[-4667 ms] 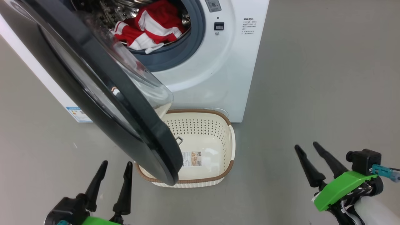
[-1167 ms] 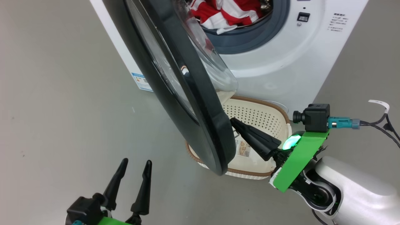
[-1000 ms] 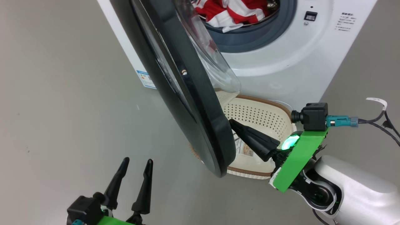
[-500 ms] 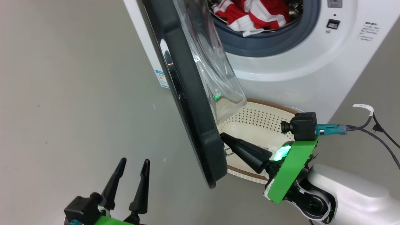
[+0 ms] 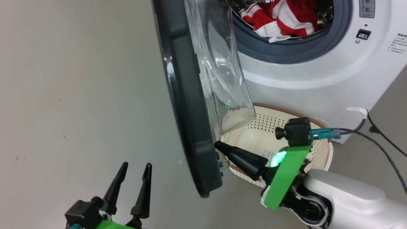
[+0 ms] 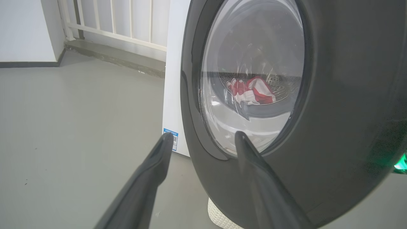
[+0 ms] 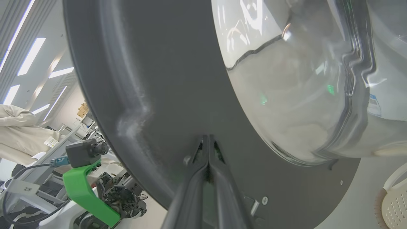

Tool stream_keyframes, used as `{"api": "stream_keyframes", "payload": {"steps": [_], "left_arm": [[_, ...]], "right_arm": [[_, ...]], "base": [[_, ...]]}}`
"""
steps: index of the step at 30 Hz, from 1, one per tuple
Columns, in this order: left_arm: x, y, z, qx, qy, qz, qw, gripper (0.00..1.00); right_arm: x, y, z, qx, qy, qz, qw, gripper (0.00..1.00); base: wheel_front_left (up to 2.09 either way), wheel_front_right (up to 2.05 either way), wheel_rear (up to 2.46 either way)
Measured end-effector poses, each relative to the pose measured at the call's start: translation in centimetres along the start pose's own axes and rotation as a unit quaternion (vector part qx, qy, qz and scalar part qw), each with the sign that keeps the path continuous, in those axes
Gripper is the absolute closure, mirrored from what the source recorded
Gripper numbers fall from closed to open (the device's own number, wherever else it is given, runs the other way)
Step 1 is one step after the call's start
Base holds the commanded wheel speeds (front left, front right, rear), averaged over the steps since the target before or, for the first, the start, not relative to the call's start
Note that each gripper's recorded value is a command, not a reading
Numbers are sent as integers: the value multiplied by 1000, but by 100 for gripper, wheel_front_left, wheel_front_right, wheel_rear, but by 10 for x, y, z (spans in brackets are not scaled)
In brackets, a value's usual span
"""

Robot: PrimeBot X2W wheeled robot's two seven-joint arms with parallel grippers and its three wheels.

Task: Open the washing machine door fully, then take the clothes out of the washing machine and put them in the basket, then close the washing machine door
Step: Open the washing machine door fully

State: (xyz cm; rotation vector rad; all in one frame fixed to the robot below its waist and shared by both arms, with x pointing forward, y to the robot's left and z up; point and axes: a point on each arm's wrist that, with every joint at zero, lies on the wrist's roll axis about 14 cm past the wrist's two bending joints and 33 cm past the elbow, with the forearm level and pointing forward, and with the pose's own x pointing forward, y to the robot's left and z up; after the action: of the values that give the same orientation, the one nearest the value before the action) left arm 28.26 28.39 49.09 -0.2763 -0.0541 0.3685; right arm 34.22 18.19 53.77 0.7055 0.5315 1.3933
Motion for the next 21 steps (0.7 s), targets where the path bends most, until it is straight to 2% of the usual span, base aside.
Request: {"api": "stream_keyframes", "payload": {"steps": [21], "left_arm": [[1, 8, 0, -1, 1, 16, 1000, 0]], "right_arm": [[28, 23, -10, 3, 20, 45, 999, 100]], "base": [[0, 0, 0]]}}
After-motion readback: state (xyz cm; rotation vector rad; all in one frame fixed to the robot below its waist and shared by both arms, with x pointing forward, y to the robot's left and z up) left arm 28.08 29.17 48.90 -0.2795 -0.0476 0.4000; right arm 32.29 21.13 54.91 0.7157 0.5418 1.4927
